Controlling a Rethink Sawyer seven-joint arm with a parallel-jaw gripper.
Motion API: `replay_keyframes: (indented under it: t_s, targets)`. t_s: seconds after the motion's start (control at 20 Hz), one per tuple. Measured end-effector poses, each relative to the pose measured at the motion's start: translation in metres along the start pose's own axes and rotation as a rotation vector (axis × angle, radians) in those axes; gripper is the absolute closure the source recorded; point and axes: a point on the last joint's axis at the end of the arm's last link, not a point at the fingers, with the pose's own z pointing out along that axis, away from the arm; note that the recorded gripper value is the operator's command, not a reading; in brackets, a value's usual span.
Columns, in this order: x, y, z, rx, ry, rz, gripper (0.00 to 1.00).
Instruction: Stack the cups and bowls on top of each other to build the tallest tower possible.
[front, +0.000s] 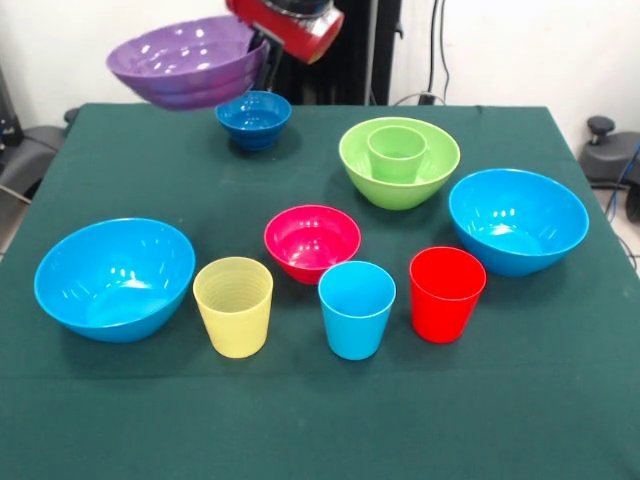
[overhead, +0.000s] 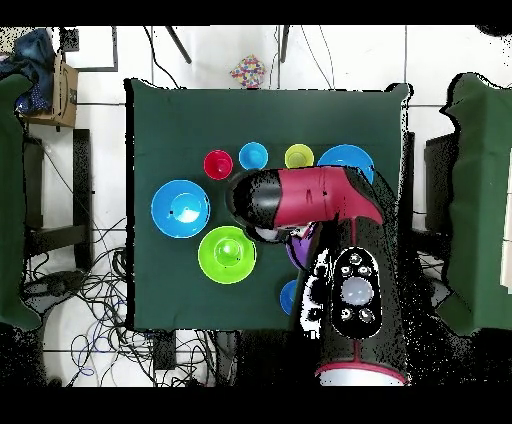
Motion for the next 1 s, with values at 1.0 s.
replay_keyframes:
  t_s: [1.0]
  targets:
    - [0.027, 0.054, -0.039, -0.053, 0.008, -0.028, 1.00]
